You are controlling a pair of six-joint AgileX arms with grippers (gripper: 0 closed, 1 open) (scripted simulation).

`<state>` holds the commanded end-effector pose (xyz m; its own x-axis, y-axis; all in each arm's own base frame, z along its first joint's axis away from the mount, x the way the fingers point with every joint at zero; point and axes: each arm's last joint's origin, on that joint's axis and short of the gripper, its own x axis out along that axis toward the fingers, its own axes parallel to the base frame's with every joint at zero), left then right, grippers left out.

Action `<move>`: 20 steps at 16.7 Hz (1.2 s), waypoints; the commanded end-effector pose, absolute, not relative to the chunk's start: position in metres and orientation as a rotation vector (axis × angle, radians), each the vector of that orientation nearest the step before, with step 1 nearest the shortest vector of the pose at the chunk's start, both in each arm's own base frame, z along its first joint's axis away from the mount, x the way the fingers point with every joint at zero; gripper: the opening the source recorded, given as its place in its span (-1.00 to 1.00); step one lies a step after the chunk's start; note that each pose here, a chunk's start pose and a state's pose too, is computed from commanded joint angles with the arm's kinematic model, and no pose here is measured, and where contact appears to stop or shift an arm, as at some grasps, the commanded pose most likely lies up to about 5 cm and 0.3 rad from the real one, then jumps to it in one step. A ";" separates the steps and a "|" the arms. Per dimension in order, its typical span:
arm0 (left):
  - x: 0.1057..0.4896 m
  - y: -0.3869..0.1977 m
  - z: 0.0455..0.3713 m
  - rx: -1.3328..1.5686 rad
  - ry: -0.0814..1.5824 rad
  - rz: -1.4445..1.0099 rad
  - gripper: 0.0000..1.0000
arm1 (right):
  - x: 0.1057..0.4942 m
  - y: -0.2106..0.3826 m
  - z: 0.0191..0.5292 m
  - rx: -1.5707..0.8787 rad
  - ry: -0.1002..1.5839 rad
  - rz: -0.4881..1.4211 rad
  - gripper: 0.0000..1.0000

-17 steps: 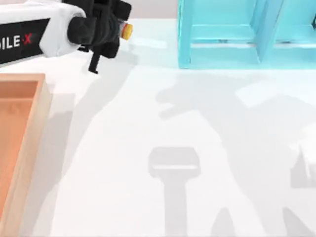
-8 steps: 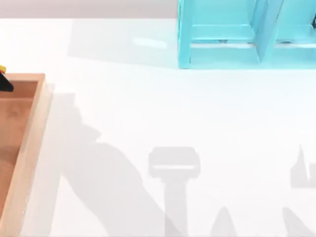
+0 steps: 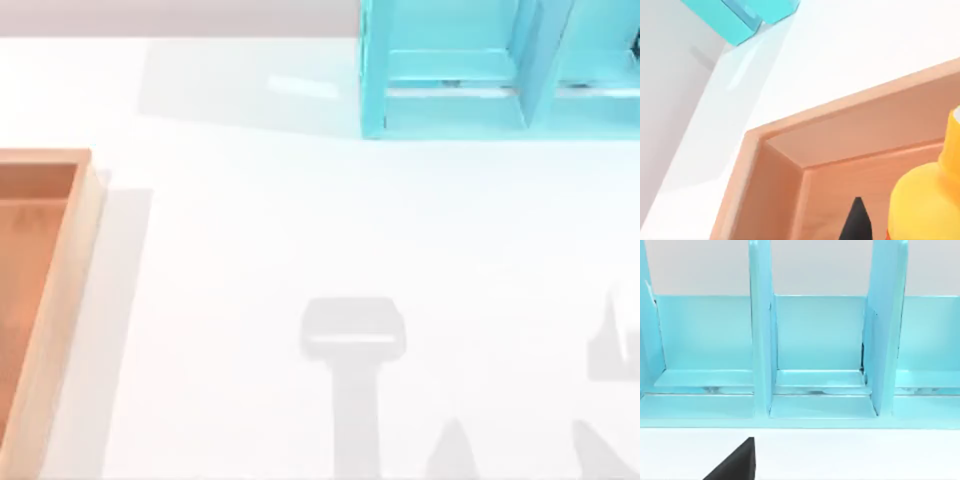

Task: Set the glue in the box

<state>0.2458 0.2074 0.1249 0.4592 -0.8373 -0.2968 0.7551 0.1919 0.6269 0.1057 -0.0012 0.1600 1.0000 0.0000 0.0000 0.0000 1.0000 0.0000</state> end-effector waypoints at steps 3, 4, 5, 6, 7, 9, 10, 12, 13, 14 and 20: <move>0.212 0.223 0.111 0.343 0.008 -0.934 -1.00 | 0.106 -0.001 0.160 0.000 0.000 0.000 1.00; 0.204 0.226 0.107 0.225 0.035 -0.883 -1.00 | 0.106 -0.001 0.160 0.000 0.000 0.000 1.00; 0.198 0.228 0.104 0.142 0.052 -0.848 -1.00 | 0.106 -0.001 0.160 0.000 0.000 0.000 1.00; 0.194 0.229 0.102 0.080 0.064 -0.822 -1.00 | 0.106 -0.001 0.160 0.000 0.000 0.000 1.00; 0.191 0.230 0.100 0.038 0.072 -0.805 -1.00 | 0.106 -0.001 0.160 0.000 0.000 0.000 1.00; 0.191 0.230 0.100 0.037 0.072 -0.804 -1.00 | 0.106 -0.001 0.160 0.000 0.000 0.000 1.00; 0.191 0.230 0.100 0.037 0.072 -0.804 -1.00 | 0.106 -0.001 0.160 0.000 0.000 0.000 1.00; 0.191 0.230 0.100 0.037 0.072 -0.804 -1.00 | 0.106 -0.001 0.160 0.000 0.000 0.000 1.00; 0.192 0.230 0.101 0.048 0.070 -0.809 -1.00 | 0.106 -0.001 0.160 0.000 0.000 0.000 1.00; 0.192 0.230 0.101 0.049 0.070 -0.809 -1.00 | 0.106 -0.001 0.160 0.000 0.000 0.000 1.00; 0.202 0.234 0.106 0.203 0.038 -0.772 -1.00 | 0.106 -0.001 0.160 0.000 0.000 0.000 1.00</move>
